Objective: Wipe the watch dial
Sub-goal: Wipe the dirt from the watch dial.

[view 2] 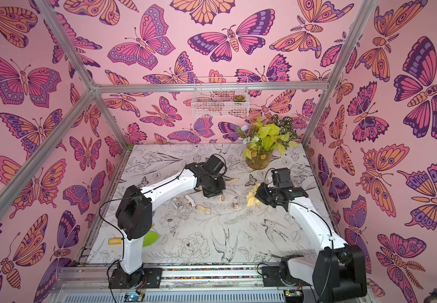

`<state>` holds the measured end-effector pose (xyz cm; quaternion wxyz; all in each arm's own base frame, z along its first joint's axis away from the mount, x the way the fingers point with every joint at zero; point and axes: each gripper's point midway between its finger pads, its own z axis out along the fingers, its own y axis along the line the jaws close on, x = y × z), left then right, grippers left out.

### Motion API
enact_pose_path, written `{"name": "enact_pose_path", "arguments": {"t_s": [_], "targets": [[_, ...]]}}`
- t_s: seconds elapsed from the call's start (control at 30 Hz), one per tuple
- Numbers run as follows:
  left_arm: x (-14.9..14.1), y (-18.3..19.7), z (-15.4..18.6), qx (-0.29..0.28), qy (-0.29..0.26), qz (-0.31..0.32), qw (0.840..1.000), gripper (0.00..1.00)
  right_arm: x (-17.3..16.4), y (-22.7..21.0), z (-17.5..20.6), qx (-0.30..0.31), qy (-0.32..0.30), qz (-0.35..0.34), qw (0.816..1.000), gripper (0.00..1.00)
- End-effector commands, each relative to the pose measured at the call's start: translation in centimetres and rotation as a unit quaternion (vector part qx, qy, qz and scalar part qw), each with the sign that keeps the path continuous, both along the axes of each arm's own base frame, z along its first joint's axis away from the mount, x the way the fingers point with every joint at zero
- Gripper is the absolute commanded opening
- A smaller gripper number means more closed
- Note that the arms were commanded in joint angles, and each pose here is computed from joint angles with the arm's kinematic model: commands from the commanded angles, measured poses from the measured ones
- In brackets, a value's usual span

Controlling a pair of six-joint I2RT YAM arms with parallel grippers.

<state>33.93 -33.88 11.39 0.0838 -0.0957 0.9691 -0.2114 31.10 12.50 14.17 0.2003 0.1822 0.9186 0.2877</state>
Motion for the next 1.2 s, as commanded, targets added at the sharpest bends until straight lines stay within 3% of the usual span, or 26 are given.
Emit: {"name": "enact_pose_path", "arguments": {"t_s": [0.0, 0.33, 0.6, 1.17], "targets": [[1.2, 2.0, 1.8, -0.002, -0.035, 0.009, 0.999, 0.0, 2.4, 4.4, 2.7, 0.046, -0.049, 0.056, 0.996, 0.0], [2.3, 7.1, 3.2, -0.016, -0.056, 0.07, 0.996, 0.0, 6.3, 12.5, 2.3, 0.068, -0.027, 0.144, 0.987, 0.0], [2.6, 9.7, 3.7, -0.021, -0.066, 0.101, 0.992, 0.0, 7.6, 17.0, 2.5, 0.086, -0.017, 0.186, 0.979, 0.0], [3.9, 10.4, 4.2, -0.04, -0.073, 0.119, 0.989, 0.0, 5.3, 21.5, 2.4, 0.099, -0.005, 0.231, 0.968, 0.0]]}}
